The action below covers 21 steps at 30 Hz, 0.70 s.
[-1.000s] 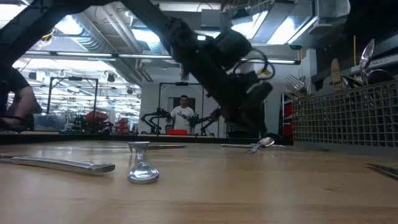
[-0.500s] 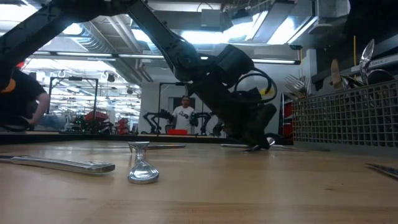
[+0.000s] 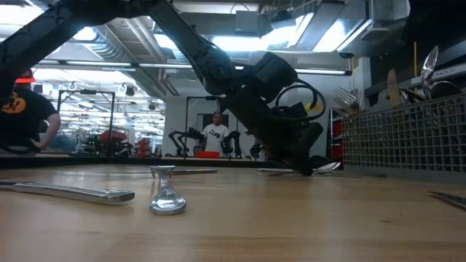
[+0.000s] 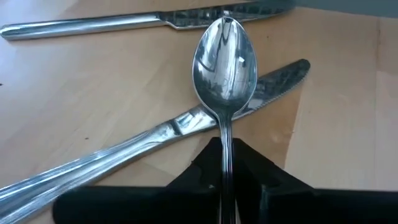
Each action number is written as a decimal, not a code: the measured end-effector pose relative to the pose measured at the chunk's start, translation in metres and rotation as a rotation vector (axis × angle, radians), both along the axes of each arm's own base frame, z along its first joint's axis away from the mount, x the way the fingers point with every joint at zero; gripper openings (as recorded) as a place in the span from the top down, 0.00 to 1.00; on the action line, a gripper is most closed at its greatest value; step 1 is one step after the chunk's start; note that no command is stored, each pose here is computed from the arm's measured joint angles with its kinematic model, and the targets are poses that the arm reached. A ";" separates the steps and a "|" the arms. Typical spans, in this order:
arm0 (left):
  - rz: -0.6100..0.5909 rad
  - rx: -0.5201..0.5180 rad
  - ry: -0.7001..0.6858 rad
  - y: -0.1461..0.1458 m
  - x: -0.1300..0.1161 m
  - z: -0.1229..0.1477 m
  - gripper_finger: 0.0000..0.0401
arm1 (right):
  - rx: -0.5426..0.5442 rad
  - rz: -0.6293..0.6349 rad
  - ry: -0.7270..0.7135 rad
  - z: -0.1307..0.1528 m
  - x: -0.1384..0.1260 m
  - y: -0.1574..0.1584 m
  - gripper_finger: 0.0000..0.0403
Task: Sort silverware
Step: Put the spoon into the right section of the utensil holder
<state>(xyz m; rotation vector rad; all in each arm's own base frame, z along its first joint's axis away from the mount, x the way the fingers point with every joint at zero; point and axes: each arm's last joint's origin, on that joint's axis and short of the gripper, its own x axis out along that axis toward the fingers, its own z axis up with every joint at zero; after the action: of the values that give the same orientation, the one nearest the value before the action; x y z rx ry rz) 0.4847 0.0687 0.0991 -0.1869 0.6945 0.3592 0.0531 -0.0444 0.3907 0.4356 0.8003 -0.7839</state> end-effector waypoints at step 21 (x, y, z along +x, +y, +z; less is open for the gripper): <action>-0.460 -0.177 -0.277 -0.036 0.000 0.088 0.98 | 0.059 0.405 -0.072 0.001 0.005 0.008 0.69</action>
<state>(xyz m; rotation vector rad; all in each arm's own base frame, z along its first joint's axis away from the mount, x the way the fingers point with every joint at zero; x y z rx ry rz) 0.4851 0.0329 0.1875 -0.2324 0.4759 -0.1679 0.0585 -0.0368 0.3912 0.3367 0.8122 -0.3675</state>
